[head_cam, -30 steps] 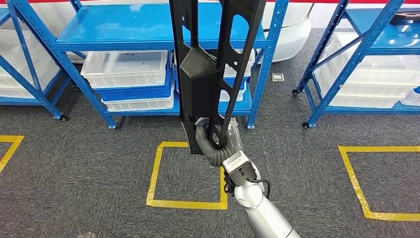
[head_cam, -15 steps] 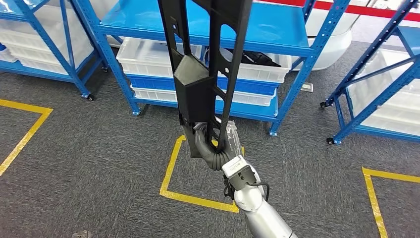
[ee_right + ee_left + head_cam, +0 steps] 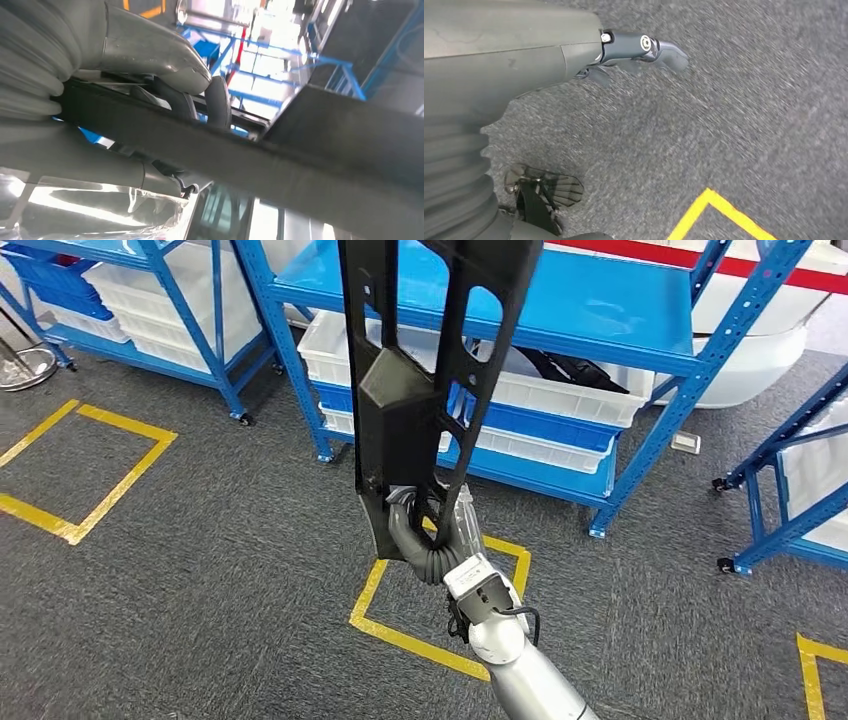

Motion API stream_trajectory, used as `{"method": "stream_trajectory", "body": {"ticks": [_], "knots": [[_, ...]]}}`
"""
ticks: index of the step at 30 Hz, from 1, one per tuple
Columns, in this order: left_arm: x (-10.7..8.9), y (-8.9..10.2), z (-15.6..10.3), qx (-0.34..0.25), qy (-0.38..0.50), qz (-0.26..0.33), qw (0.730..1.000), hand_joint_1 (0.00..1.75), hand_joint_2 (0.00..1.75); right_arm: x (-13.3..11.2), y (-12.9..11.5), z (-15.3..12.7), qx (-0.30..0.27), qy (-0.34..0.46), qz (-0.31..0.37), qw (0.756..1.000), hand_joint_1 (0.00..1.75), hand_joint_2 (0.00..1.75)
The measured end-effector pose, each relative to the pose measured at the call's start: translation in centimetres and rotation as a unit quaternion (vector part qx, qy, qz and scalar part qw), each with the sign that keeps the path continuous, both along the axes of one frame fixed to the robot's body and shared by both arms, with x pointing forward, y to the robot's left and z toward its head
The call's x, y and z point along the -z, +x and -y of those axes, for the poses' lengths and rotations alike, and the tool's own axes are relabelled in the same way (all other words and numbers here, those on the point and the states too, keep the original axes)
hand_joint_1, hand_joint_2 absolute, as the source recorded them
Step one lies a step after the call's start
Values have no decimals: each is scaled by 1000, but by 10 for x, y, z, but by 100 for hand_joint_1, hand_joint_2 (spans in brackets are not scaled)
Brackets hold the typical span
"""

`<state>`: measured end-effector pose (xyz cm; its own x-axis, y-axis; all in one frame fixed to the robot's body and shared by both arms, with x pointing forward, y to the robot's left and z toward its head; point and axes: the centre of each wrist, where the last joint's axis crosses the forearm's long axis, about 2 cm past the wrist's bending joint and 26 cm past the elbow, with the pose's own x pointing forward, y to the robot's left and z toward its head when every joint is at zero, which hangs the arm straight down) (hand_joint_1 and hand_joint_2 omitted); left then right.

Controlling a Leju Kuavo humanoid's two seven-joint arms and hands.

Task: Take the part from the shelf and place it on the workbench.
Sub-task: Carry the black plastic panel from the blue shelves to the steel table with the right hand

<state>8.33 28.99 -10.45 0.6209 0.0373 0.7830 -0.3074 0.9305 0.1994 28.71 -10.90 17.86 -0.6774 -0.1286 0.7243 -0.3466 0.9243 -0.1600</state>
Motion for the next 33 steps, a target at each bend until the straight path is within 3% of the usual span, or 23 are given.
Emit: {"method": "stream_trajectory", "body": {"ticks": [33], "knots": [[1,-4,-2,-30,-19,9,999,0,175,10,0,-2,-14,2,-16,1000,175,175]]}}
